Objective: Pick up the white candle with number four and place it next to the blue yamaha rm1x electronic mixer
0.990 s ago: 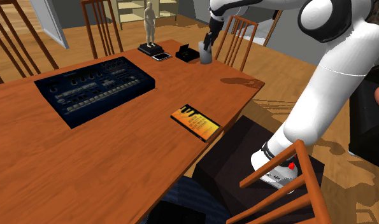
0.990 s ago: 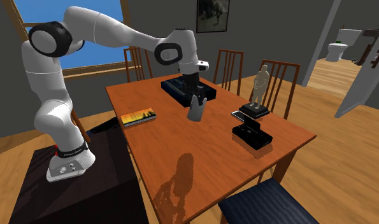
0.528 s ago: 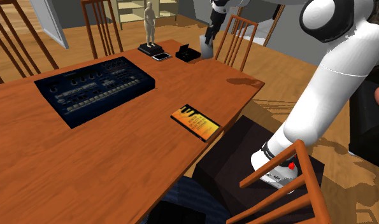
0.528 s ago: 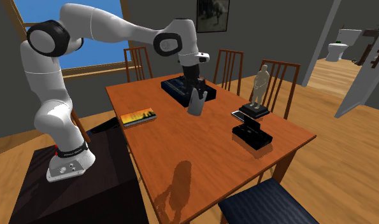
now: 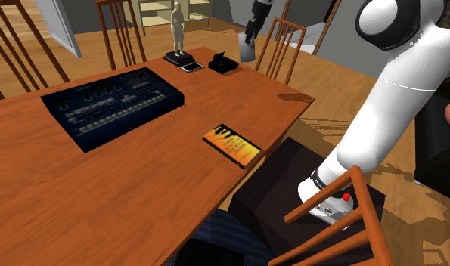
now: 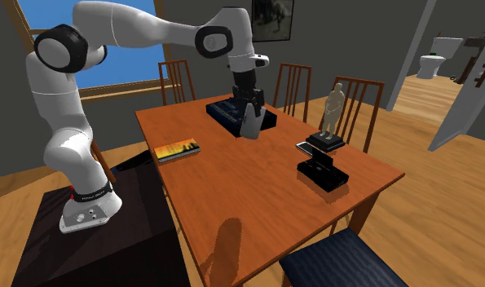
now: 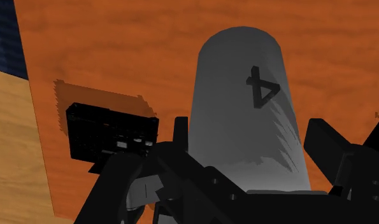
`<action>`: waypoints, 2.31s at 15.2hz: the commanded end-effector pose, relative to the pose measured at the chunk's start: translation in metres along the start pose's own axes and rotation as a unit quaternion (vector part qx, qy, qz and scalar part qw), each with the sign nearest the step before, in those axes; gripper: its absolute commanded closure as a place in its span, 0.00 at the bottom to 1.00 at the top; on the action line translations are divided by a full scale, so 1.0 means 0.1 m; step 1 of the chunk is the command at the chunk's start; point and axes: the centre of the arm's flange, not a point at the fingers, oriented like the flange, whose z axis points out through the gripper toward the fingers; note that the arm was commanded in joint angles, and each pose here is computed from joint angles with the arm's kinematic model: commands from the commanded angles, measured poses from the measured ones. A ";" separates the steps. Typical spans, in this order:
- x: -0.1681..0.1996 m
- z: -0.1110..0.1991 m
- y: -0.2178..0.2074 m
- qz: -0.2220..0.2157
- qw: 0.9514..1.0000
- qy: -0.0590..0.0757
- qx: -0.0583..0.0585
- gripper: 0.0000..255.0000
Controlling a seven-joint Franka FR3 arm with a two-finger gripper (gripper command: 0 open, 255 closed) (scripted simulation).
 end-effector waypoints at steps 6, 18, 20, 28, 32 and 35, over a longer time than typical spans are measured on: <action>0.12 -0.05 -0.78 0.000 1.000 0.000 0.000 1.00; 0.37 -0.08 -2.34 0.000 1.000 0.000 0.000 1.00; 0.42 -0.08 -2.60 0.000 1.000 0.000 0.000 1.00; 0.58 -0.10 -3.64 0.000 1.000 0.000 0.000 1.00; 0.67 -0.11 -4.16 0.000 1.000 0.000 0.000 1.00; 0.73 -0.11 -4.56 0.000 1.000 0.000 0.000 1.00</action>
